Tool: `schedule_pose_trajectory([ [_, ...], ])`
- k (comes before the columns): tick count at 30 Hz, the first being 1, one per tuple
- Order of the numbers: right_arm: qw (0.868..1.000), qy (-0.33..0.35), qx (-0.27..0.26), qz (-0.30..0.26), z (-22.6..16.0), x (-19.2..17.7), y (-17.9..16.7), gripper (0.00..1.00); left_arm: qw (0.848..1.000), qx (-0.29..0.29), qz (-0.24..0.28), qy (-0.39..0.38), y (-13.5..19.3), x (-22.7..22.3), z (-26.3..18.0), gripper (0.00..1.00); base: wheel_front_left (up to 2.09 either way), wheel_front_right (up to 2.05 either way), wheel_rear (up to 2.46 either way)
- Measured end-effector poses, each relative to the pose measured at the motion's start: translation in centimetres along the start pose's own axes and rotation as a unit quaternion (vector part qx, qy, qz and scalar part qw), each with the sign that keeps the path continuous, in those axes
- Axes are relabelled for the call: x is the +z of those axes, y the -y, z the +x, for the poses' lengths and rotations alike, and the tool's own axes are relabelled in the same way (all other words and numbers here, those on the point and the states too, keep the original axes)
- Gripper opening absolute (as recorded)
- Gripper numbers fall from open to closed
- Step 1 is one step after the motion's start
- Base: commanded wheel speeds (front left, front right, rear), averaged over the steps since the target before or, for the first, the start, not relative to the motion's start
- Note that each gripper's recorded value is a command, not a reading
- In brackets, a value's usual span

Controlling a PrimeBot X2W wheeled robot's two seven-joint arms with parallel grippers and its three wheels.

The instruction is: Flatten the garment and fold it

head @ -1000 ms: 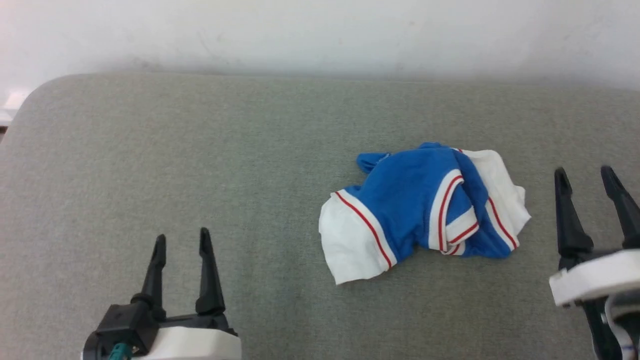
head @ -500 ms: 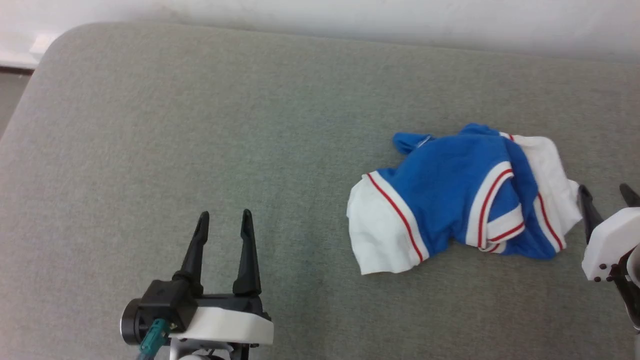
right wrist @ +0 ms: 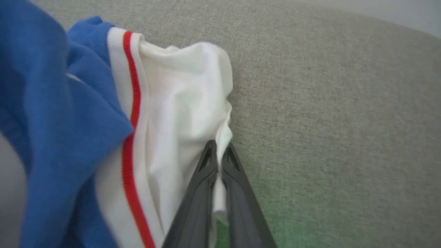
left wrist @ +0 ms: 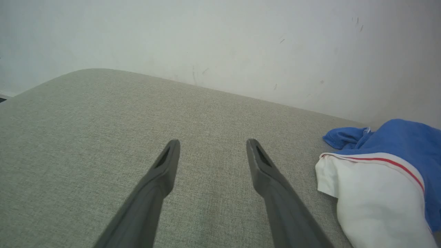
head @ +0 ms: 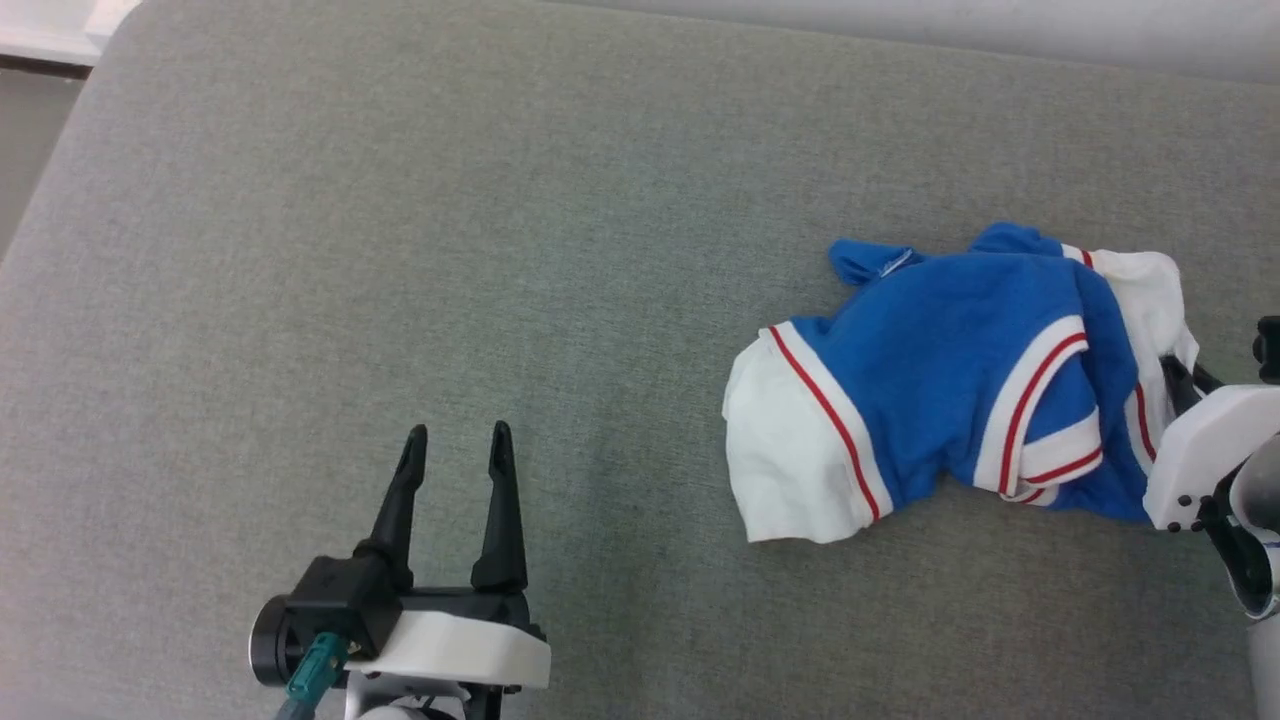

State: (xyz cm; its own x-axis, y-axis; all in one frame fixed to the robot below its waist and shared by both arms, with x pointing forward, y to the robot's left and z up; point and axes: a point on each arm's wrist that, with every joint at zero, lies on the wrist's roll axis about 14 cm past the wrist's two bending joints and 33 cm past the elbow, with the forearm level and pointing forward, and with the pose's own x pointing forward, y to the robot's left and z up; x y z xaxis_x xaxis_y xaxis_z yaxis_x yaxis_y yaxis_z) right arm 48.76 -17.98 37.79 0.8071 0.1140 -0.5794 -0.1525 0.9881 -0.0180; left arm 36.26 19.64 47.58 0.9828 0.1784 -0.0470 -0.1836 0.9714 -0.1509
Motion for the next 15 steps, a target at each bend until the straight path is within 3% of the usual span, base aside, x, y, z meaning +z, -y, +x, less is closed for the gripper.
schedule_pose_trajectory([
  [4,0.999,0.042,-0.028,0.012,-1.2,1.7,2.4,0.00,1.000,-0.005,-0.001,0.003,0.3,0.1,0.2,1.00,0.00,0.00,0.00],
  [8,0.989,0.091,-0.116,0.019,-5.2,3.3,8.8,0.00,1.000,-0.011,-0.003,0.012,0.6,0.6,0.4,1.00,0.00,0.00,0.00],
  [13,0.964,0.043,-0.261,0.027,-13.2,-2.2,17.6,0.00,0.999,-0.032,-0.006,0.019,1.6,1.0,0.2,1.00,0.00,0.00,0.00],
  [14,0.959,0.017,-0.282,0.031,-14.6,-4.1,18.6,0.11,0.999,-0.034,-0.006,0.020,1.8,1.0,0.2,1.00,0.00,0.00,0.00],
  [15,0.954,-0.006,-0.296,0.039,-15.8,-5.9,19.1,0.43,0.999,-0.036,-0.007,0.021,1.9,1.1,0.2,1.00,0.00,0.00,0.00],
])
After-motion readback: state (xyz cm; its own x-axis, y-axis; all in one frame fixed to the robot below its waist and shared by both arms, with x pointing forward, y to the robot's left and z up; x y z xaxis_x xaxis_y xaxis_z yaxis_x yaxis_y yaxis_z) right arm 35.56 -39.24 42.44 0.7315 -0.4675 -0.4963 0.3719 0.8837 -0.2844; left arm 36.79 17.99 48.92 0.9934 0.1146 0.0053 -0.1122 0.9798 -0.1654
